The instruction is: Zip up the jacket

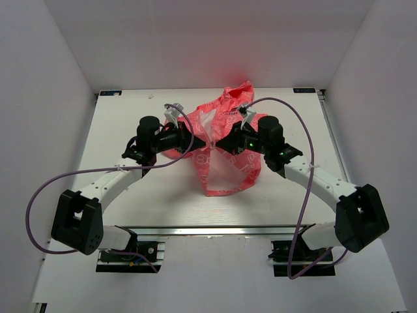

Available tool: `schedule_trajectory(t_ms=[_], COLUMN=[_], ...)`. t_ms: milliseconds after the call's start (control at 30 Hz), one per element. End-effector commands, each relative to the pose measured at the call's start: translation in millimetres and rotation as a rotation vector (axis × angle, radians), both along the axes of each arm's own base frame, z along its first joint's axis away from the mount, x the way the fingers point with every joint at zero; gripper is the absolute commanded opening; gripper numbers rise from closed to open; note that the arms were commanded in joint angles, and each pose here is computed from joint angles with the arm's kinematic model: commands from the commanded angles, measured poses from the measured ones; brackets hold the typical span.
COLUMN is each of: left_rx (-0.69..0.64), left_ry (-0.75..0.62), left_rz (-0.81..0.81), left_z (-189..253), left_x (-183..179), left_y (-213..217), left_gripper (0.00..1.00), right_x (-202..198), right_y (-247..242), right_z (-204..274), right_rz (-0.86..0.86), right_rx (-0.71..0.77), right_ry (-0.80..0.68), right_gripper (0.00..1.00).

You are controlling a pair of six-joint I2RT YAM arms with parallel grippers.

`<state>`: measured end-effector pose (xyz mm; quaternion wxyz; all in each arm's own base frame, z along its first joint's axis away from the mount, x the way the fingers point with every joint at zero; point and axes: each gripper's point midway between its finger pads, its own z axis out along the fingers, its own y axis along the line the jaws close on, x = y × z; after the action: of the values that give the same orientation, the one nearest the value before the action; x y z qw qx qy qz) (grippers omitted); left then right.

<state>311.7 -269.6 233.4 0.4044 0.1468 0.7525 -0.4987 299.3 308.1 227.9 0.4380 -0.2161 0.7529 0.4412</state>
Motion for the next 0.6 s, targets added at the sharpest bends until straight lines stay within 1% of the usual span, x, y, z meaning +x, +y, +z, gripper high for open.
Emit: schedule_trajectory(t_ms=[0, 100, 133, 333, 367, 400, 500, 533, 567], left_rx=[0.020, 0.045, 0.059, 0.150, 0.158, 0.157, 0.137, 0.124, 0.091], left_ry=[-0.069, -0.080, -0.100, -0.114, -0.106, -0.109, -0.100, -0.081, -0.117], left_rz=[-0.071, -0.094, -0.105, -0.133, -0.129, -0.129, -0.122, -0.124, -0.137], left_z=[15.7, 12.3, 11.2, -1.1, -3.6, -3.0, -1.0, -1.4, 7.6], left_x=[-10.4, -12.0, -12.8, -16.4, -16.2, -15.8, -13.2, -15.2, -14.0], left_y=[-3.6, -4.9, -4.9, 0.9, 1.3, 1.6, -0.8, -1.7, -5.5], left_gripper=[0.00, 0.00, 0.00, 0.00, 0.00, 0.00, 0.00, 0.08, 0.17], right_x=[-4.1, -1.9, -1.4, -2.0, -2.3, -6.8, -11.4, -10.6, -11.7], right_y=[9.5, 10.9, 11.3, 11.1, 11.4, 12.7, 15.0, 15.6, 15.0], right_z=[33.8, 35.9, 32.6, 37.8, 38.0, 39.6, 28.4, 22.3, 17.1], right_rz=[0.056, 0.065, 0.068, 0.090, 0.097, 0.139, 0.186, 0.189, 0.189], right_rx=[0.048, 0.026, 0.016, -0.013, -0.018, -0.025, -0.071, -0.081, -0.085], right_ry=[-0.075, -0.070, -0.063, -0.085, -0.090, -0.110, -0.059, -0.047, -0.032], right_gripper=[0.00, 0.00, 0.00, 0.00, 0.00, 0.00, 0.00, 0.00, 0.00])
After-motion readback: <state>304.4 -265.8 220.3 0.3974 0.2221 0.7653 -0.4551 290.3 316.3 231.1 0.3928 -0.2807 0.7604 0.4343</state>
